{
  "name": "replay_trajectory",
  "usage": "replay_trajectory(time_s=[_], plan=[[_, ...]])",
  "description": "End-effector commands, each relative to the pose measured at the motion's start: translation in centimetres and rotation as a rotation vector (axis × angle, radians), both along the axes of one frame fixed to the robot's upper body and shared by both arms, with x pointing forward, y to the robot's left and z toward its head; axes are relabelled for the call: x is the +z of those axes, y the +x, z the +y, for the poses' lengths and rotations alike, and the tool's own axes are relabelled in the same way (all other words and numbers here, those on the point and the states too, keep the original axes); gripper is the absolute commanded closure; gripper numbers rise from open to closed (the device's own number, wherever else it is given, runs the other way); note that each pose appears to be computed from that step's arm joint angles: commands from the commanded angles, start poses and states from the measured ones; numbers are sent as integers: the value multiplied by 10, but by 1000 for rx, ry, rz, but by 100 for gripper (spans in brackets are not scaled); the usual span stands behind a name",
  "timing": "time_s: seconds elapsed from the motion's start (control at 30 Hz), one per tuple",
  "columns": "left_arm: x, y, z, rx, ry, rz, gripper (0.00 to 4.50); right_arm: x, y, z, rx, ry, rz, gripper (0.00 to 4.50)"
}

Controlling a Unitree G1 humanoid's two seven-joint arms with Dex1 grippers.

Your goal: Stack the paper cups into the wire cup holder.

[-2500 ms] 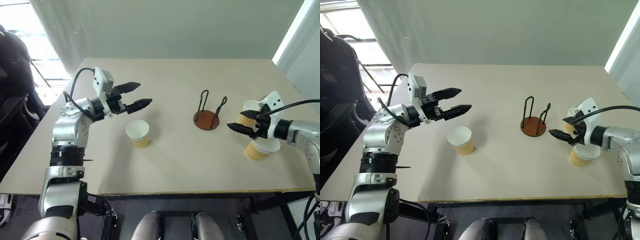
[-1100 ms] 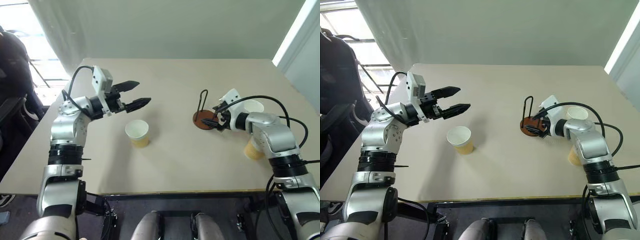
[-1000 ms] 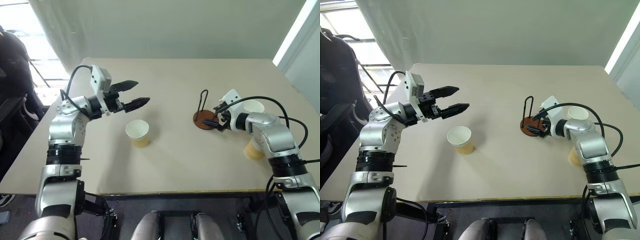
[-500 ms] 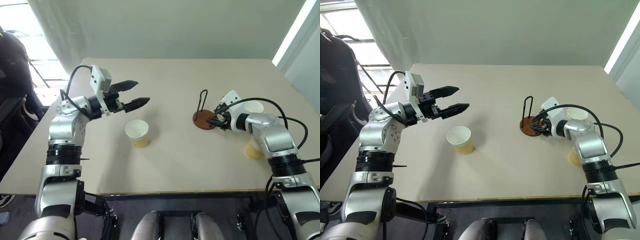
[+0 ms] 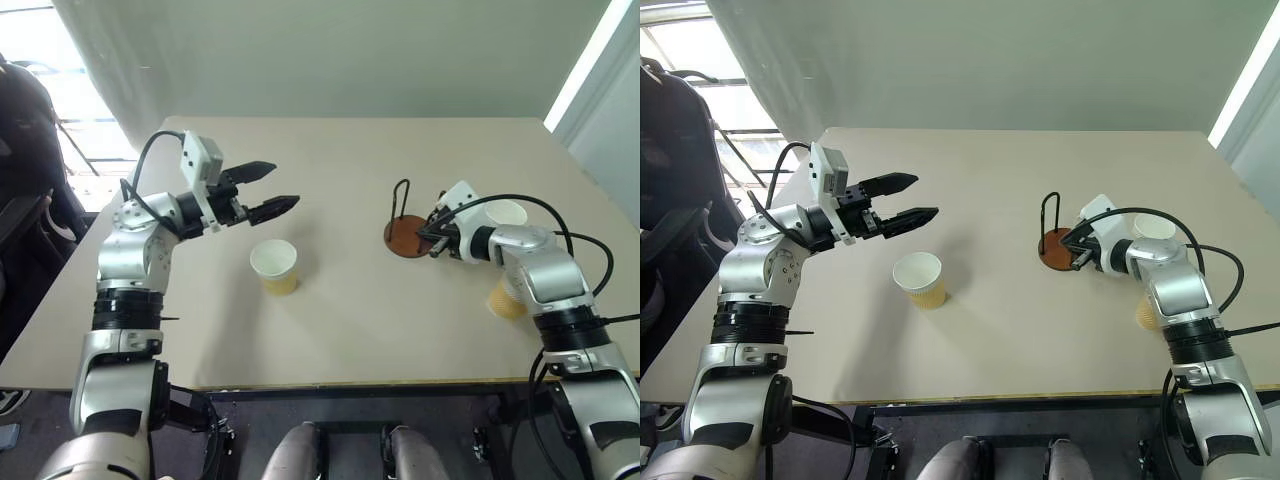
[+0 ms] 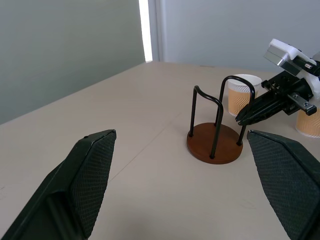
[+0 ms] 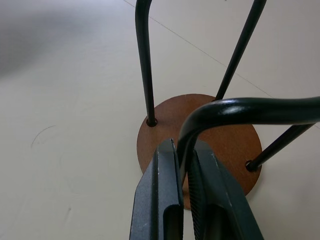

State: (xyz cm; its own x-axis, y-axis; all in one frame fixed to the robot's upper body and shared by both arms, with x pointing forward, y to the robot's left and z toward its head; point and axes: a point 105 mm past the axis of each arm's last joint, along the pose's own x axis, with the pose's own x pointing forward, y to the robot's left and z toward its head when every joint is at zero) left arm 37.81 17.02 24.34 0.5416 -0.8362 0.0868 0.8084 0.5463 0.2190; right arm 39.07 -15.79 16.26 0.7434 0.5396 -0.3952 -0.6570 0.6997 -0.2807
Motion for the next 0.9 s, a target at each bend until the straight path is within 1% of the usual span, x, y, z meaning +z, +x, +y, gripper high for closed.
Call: replay_trajectory(time_s=[0.03, 0.27, 0.4, 0.57, 0.67, 0.9], plan=[[13, -3, 1, -8, 14, -47, 0, 14, -7, 8, 89, 9, 1, 447], [13, -1, 0, -24, 32, -42, 0, 35, -31, 20, 283, 42, 64, 447], [13, -1, 0, -30, 38, -39, 0, 41, -46, 24, 382, 11, 99, 447], [12, 0, -1, -35, 43, -35, 0, 39, -59, 26, 452, -35, 139, 447], [11, 0, -3, -39, 46, -32, 0, 32, -70, 31, 491, -69, 156, 447], [11, 1, -4, -47, 49, -28, 0, 21, -82, 38, 527, -104, 161, 447]])
